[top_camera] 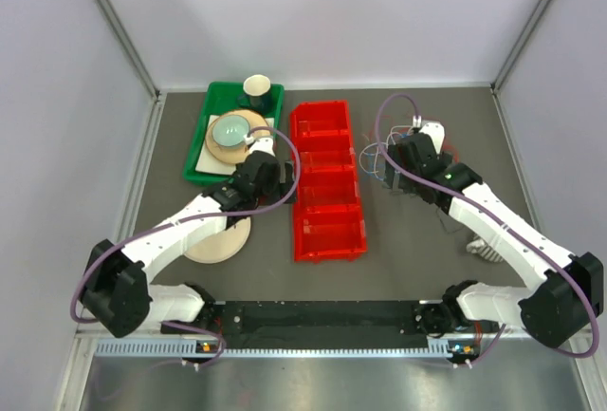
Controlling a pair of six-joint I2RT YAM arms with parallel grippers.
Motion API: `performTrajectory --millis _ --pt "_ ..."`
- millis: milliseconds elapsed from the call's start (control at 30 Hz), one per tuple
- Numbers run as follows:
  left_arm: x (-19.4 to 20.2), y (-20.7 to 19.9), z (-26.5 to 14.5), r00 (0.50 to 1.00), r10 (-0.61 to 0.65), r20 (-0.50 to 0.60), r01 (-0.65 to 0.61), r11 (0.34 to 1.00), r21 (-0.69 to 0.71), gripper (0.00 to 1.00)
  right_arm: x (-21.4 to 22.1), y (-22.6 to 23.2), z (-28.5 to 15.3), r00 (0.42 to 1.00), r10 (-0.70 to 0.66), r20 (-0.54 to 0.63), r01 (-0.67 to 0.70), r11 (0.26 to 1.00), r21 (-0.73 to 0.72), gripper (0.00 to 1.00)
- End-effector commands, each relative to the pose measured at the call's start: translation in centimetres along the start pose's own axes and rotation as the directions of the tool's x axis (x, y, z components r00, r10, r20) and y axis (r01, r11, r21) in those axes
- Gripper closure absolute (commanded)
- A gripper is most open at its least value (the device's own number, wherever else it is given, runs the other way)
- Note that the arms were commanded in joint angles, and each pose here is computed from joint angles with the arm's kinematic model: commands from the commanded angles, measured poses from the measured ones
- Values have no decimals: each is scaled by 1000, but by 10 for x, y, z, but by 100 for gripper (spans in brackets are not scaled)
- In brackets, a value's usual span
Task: Untangle the cables
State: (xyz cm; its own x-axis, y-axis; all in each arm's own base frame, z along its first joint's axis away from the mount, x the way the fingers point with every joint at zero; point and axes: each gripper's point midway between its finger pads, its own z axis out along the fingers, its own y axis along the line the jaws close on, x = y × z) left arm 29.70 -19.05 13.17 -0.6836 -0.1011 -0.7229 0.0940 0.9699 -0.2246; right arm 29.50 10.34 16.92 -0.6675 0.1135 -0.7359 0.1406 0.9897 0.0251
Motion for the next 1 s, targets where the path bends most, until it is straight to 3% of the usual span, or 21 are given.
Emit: performTrajectory --millis 0,300,433,633,867,967 --pt "-23 -8 -4 998 -28 58 28 1000 6 1 -11 4 -5 998 32 52 -31 999 -18 1" --pt "-16 -5 -1 1000 -3 11 3 1000 -25 1 2 22 -5 1000 20 18 -18 990 -140 1" --pt "-17 -2 -2 1000 5 23 -5 1000 -31 1 -4 14 -5 997 50 60 -42 992 -119 1" --pt "-15 -3 -3 1000 9 25 -9 1000 -19 1 -39 -3 12 973 223 60 -207 957 -204 3" --pt "-9 -7 1 1000 12 -3 -12 1000 2 1 -80 -5 43 931 352 92 -327 921 -213 21" --pt "-5 -8 1 1000 12 -18 -12 1000 8 1 -82 -6 70 936 345 64 -331 929 -167 29"
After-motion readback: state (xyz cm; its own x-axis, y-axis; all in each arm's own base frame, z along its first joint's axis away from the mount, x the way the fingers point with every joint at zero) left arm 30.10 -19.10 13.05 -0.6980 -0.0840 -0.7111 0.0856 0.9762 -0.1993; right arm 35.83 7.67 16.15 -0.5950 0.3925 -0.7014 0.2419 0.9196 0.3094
